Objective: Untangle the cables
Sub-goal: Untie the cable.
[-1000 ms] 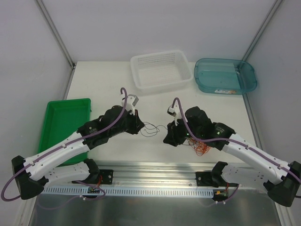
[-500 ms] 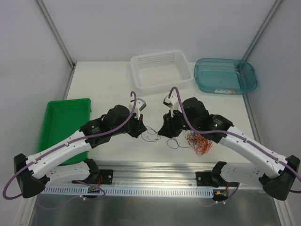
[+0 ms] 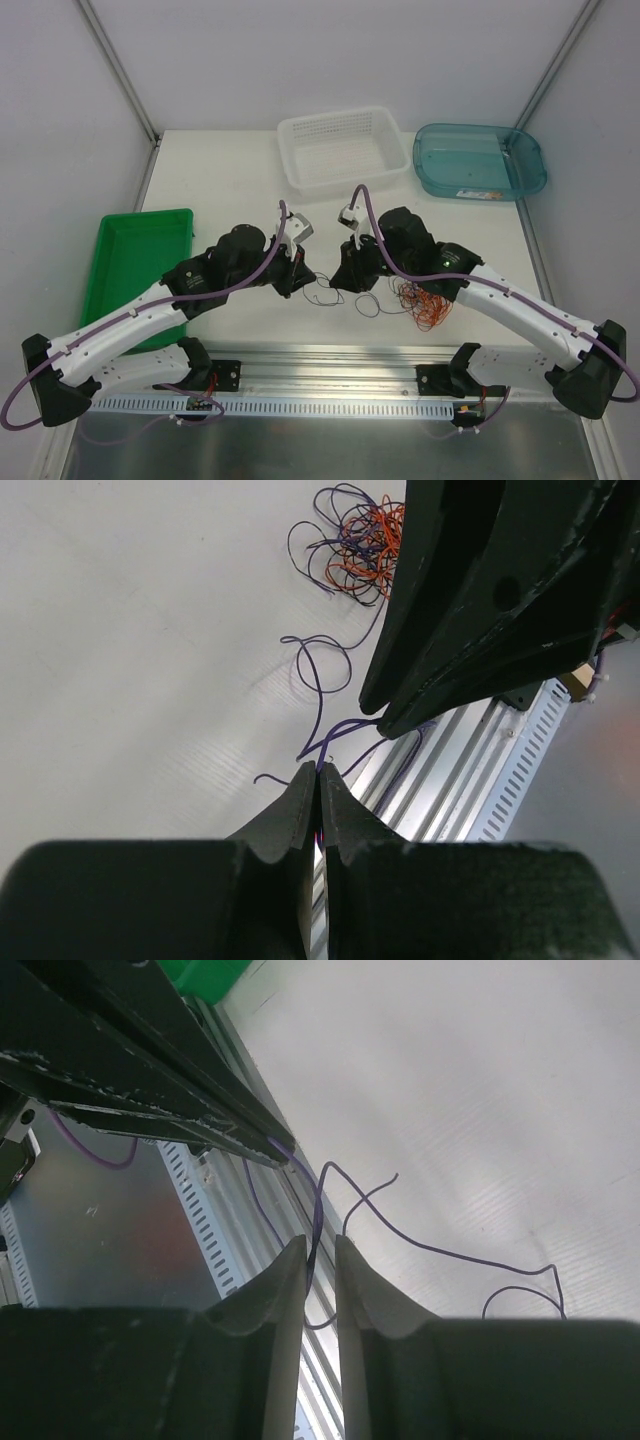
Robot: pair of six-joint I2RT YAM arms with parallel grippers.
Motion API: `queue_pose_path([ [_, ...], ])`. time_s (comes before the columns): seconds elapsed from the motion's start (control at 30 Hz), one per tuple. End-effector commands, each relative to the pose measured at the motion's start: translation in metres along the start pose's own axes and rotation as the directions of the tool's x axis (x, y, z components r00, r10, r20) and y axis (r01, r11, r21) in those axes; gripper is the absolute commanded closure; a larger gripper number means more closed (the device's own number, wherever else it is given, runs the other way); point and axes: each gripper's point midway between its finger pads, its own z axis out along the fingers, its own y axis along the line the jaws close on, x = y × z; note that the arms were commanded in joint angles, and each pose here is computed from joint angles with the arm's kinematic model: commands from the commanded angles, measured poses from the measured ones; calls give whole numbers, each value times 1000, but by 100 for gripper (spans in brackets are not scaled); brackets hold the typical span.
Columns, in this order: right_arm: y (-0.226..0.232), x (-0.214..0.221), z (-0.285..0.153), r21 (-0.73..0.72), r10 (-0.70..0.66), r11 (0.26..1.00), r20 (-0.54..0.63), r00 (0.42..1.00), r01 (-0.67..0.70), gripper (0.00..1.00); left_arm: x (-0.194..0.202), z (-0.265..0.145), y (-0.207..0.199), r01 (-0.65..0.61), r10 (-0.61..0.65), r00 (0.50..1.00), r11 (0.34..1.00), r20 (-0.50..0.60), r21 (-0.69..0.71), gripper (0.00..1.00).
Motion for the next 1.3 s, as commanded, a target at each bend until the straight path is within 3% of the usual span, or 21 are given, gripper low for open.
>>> queue_pose_path([
  [0.0,7,-3,3,-53,-11,999,21,1000,12,80,-8,0,-7,-42,40,998,998,45,45,100],
  [0.33,3,6,5,-43,-8,999,16,1000,9,88,-7,2,-5,-30,28,998,999,58,35,100],
  [0.5,5,2,0,-42,-15,999,36,999,17,81,0,6,-5,-11,9,999,999,34,41,100],
  [0.7,6,-1,0,-42,-18,999,40,999,20,80,-1,6,-8,-15,13,999,998,35,55,100],
  [1.0,3,-4,-1,-22,-20,1000,52,998,21,92,3,6,-8,-14,12,1000,998,27,63,100],
  [1.17,3,-3,-3,-18,-17,1000,52,998,18,91,6,6,-6,-13,12,1000,999,27,52,100],
  [1.27,0,-3,-5,4,-17,1000,58,998,17,99,7,6,-1,-5,5,1000,1000,31,28,100],
])
